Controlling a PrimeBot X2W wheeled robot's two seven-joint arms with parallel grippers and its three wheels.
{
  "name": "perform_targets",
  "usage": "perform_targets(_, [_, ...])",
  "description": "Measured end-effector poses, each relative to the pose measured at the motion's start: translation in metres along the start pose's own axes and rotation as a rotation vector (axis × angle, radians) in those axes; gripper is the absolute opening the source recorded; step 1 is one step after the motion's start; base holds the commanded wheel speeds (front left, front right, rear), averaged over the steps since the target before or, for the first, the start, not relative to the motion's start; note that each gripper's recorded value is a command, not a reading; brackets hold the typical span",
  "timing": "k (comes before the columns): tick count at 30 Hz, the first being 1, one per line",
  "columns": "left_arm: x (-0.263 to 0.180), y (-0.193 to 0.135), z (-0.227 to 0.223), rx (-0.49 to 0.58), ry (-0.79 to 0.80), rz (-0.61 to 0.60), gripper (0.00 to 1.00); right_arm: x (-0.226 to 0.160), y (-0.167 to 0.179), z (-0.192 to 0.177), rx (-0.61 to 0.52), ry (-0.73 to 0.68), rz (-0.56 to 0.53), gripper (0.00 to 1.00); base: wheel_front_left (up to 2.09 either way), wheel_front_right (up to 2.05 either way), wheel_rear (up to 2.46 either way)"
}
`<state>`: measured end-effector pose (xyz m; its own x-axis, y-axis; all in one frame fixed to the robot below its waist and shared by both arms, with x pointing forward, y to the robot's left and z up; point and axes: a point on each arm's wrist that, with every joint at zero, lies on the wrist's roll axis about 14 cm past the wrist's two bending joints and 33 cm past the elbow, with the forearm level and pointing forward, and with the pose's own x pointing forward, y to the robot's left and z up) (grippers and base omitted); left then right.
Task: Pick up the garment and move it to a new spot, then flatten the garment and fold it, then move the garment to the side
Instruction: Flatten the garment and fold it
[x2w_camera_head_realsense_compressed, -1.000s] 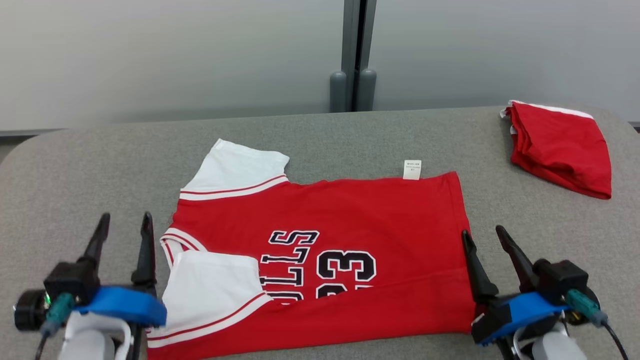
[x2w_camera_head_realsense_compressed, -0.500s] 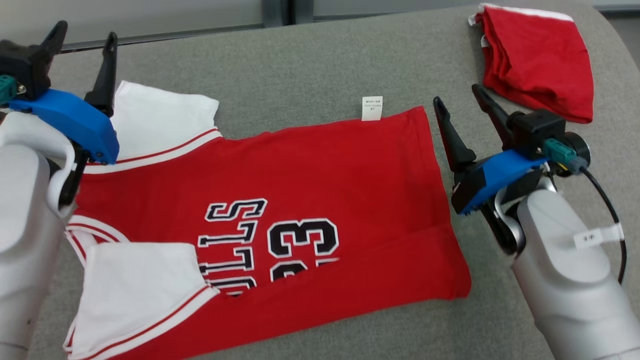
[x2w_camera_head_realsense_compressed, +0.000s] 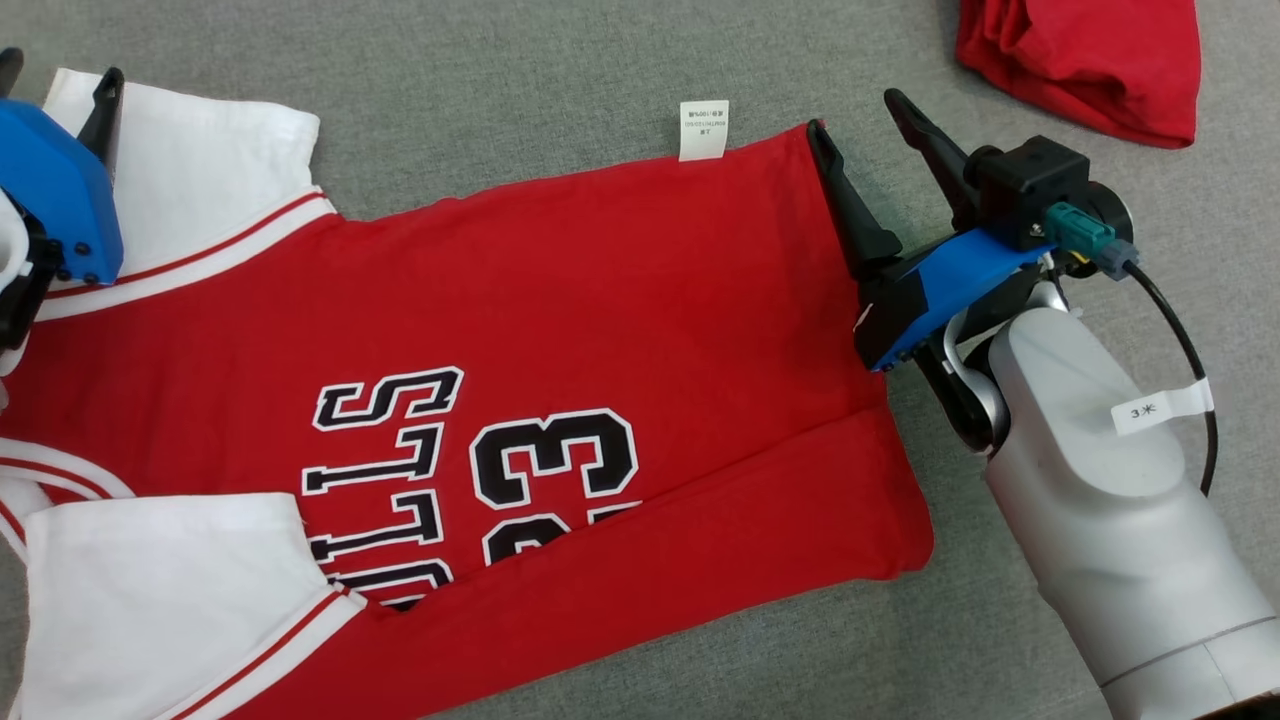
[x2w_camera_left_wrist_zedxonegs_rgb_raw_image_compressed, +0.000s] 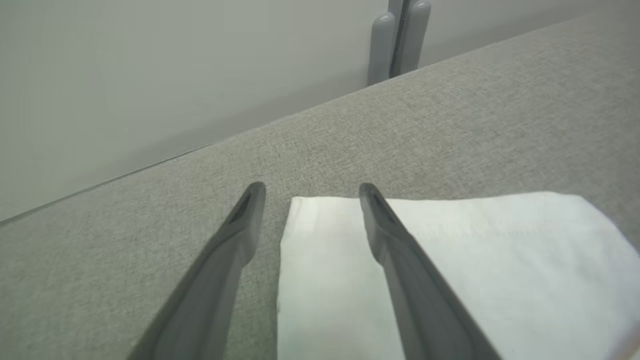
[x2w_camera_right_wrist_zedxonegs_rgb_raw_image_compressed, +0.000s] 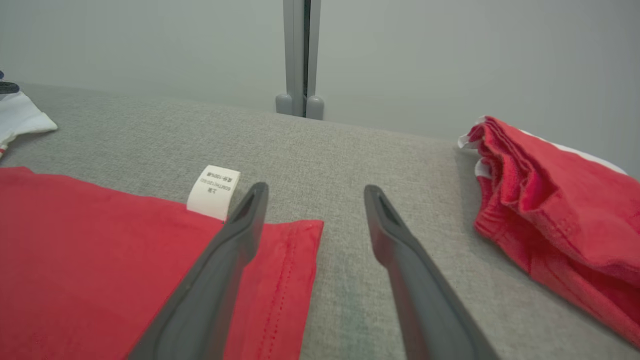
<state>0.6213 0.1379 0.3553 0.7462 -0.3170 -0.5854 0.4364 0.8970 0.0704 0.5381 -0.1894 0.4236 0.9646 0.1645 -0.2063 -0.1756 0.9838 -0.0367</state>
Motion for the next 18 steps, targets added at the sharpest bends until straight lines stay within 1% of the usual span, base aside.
perform_targets(3, [0.006, 0.000, -0.015, -0.023, 0.041, -0.003, 1.00, 0.003, 0.003, -0.004, 0.007, 0.011, 0.011, 1.00, 0.00, 0.00, 0.00])
perform_targets(7, [0.010, -0.003, -0.020, -0.044, 0.061, -0.012, 1.00, 0.005, 0.004, -0.004, -0.003, 0.017, 0.022, 1.00, 0.00, 0.00, 0.00])
perform_targets(11, [0.011, -0.002, -0.021, -0.062, 0.074, -0.012, 1.00, 0.005, 0.005, -0.014, -0.004, 0.075, 0.030, 1.00, 0.00, 0.00, 0.00])
perform_targets(12, [0.011, -0.002, -0.022, -0.064, 0.082, -0.012, 0.69, 0.006, 0.004, -0.015, -0.010, 0.090, 0.030, 1.00, 0.00, 0.00, 0.00])
perform_targets(13, [0.011, -0.003, -0.022, -0.064, 0.084, -0.014, 0.45, 0.006, 0.003, -0.016, -0.014, 0.104, 0.030, 1.00, 0.00, 0.00, 0.00])
perform_targets(14, [0.010, -0.004, -0.022, -0.065, 0.086, -0.017, 0.27, 0.007, 0.003, -0.017, -0.012, 0.119, 0.030, 1.00, 0.00, 0.00, 0.00])
perform_targets(15, [0.010, -0.006, -0.022, -0.067, 0.087, -0.020, 0.00, 0.007, 0.003, -0.019, -0.011, 0.138, 0.032, 1.00, 0.00, 0.00, 0.00])
perform_targets(18, [0.009, -0.008, -0.021, -0.067, 0.087, -0.026, 0.00, 0.010, 0.007, -0.022, 0.003, 0.166, 0.041, 1.00, 0.00, 0.00, 0.00])
